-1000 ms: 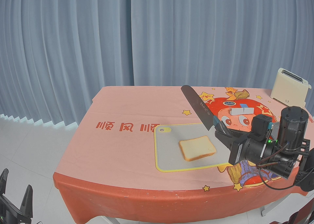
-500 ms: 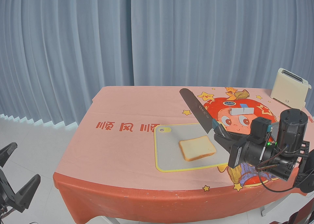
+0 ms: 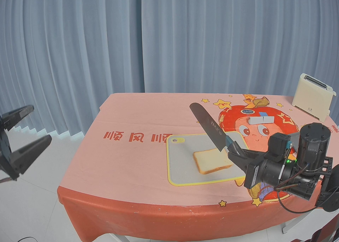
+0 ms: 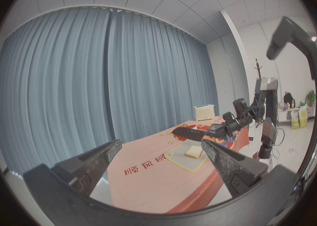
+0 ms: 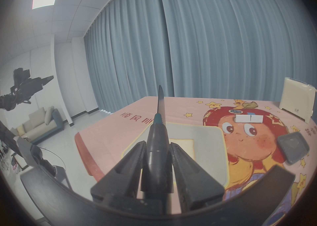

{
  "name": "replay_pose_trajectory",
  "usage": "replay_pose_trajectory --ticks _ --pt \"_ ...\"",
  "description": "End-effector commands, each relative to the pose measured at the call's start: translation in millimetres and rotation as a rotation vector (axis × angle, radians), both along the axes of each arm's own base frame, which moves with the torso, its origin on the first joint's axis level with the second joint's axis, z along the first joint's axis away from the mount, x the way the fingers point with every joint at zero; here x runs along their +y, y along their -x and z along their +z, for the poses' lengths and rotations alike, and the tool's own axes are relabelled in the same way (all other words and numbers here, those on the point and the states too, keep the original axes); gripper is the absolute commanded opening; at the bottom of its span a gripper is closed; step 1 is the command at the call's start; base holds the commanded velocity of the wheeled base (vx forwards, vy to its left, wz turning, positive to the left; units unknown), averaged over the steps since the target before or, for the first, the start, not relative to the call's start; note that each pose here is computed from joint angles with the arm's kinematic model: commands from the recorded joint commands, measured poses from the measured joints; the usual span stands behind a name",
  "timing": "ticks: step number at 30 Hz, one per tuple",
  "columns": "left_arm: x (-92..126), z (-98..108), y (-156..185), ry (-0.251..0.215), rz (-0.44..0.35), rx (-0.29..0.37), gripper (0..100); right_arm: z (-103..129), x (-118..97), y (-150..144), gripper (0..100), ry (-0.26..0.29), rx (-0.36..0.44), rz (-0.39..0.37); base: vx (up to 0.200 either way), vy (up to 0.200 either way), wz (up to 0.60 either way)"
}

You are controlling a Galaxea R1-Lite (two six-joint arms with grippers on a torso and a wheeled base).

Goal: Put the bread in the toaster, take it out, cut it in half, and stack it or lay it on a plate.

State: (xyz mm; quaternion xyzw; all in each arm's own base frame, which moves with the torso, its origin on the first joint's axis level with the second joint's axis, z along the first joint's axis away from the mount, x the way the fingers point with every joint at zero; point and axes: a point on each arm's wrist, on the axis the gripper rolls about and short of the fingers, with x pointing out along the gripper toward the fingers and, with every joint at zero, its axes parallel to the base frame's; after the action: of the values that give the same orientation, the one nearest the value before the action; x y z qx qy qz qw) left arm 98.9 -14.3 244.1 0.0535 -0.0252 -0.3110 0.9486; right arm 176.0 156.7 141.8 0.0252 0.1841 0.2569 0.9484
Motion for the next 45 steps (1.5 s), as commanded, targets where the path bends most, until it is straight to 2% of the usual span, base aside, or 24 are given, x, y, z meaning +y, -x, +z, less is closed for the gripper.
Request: replay_pose_trajectory --ticks 1,7,10,11,16,21,25,27,28,32,34,36,39,44,45 --pt "-1 1 -42 0.063 -0.001 0.108 100 -2 4 7 0 -0.035 0.036 0.048 0.000 0.000 0.00" --pt "-2 2 -44 0.079 0.013 0.118 100 -2 4 8 0 -0.038 0.037 0.050 0.000 0.000 0.00" --pt "-2 3 -45 0.080 0.017 0.101 100 -2 4 8 0 -0.035 0.034 0.051 0.000 0.000 0.00" --pt "-2 4 -52 0.083 0.019 0.078 100 -2 4 8 0 -0.031 0.031 0.051 0.000 0.000 0.00" --pt "-3 3 -69 0.088 0.017 0.048 100 5 2 10 0 -0.040 0.005 0.056 0.000 0.000 0.00" --pt "-10 4 -81 0.136 0.010 0.065 100 4 5 12 0 -0.037 0.008 0.070 0.000 0.000 0.00" --pt "-25 19 -96 0.144 -0.041 0.042 100 2 5 15 0 -0.033 0.015 0.083 0.000 0.000 0.00" --pt "-31 17 -100 0.142 -0.056 0.053 100 2 6 15 0 -0.034 0.014 0.083 0.000 0.000 0.00" --pt "-34 12 -101 0.138 -0.064 0.071 0 2 6 15 0 -0.033 0.015 0.081 0.000 0.000 0.00" --pt "-57 -3 -102 0.131 -0.145 0.119 0 2 6 17 0 -0.034 0.014 0.091 0.000 0.000 0.00" --pt "-63 -3 -101 0.134 -0.169 0.109 0 4 6 18 0 -0.038 0.007 0.091 0.000 0.000 0.00" --pt "-76 -3 -103 0.156 -0.208 0.083 0 3 6 18 0 -0.036 0.010 0.093 0.000 0.000 0.00" --pt "-85 -5 -110 0.170 -0.206 0.066 0 1 7 17 0 -0.032 0.016 0.092 0.000 0.000 0.00" --pt "-99 -21 -131 0.172 -0.181 0.063 0 2 6 17 0 -0.033 0.015 0.086 0.000 0.000 0.00" --pt "-102 -20 -136 0.183 -0.187 0.037 0 3 4 17 0 -0.037 0.011 0.084 0.000 0.000 0.00"
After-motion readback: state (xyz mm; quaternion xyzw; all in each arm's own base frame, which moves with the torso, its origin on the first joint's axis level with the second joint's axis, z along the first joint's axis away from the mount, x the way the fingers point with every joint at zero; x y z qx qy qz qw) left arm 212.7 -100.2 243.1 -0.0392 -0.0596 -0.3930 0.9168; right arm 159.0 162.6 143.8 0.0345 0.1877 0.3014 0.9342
